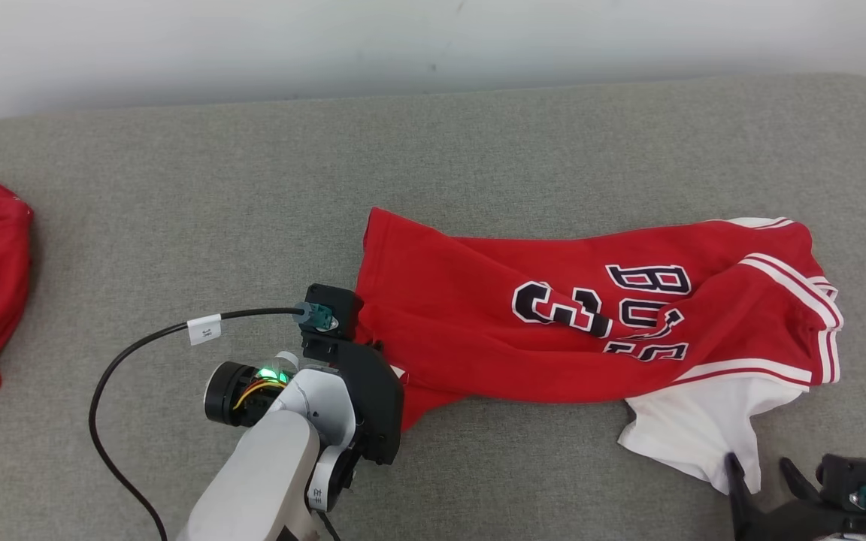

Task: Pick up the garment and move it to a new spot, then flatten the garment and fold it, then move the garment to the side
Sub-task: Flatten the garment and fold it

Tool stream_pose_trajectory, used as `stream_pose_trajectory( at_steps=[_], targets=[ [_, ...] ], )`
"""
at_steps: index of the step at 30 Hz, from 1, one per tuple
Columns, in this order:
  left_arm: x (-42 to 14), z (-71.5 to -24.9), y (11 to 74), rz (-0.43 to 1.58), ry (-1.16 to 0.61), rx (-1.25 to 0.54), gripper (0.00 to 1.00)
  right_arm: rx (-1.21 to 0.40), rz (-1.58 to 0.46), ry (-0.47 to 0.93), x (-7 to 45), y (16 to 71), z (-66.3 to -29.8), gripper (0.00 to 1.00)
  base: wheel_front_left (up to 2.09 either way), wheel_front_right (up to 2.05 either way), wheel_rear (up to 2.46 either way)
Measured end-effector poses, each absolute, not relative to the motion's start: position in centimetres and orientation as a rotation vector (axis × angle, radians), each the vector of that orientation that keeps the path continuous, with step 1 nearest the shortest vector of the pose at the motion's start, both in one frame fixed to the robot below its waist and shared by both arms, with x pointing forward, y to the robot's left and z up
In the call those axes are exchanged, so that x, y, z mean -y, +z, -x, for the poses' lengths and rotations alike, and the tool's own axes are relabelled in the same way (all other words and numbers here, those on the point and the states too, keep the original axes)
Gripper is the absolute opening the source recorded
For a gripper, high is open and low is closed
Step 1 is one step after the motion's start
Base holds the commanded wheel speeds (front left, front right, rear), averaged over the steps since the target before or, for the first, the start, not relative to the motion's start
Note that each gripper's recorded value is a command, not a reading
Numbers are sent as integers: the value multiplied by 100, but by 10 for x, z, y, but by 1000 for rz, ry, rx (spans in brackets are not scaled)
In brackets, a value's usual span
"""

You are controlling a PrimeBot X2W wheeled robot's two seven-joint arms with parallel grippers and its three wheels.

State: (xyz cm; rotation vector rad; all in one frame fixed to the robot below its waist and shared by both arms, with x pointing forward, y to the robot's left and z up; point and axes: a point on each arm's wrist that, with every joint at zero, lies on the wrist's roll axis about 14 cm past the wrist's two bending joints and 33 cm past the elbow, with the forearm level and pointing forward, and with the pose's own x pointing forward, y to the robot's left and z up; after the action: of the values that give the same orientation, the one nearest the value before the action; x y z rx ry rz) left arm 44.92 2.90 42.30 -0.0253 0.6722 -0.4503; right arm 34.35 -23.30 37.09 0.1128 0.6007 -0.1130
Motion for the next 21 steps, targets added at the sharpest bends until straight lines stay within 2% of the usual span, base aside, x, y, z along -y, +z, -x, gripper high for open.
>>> stream_pose_trajectory(
  at_steps=[4,8,14,21],
  targets=[
    [-25,-449,421,27,-461,-676,0,-636,-105,-142,242,366,-330,100,0,0,0],
    [-22,-451,420,32,-468,-676,0,-631,-114,-134,239,368,-330,100,0,0,0],
    [-22,-450,420,35,-469,-674,0,-544,-136,-159,247,383,-332,100,0,0,0],
    [-21,-449,420,41,-471,-676,0,-605,-114,-161,248,377,-321,100,0,0,0]
  ],
)
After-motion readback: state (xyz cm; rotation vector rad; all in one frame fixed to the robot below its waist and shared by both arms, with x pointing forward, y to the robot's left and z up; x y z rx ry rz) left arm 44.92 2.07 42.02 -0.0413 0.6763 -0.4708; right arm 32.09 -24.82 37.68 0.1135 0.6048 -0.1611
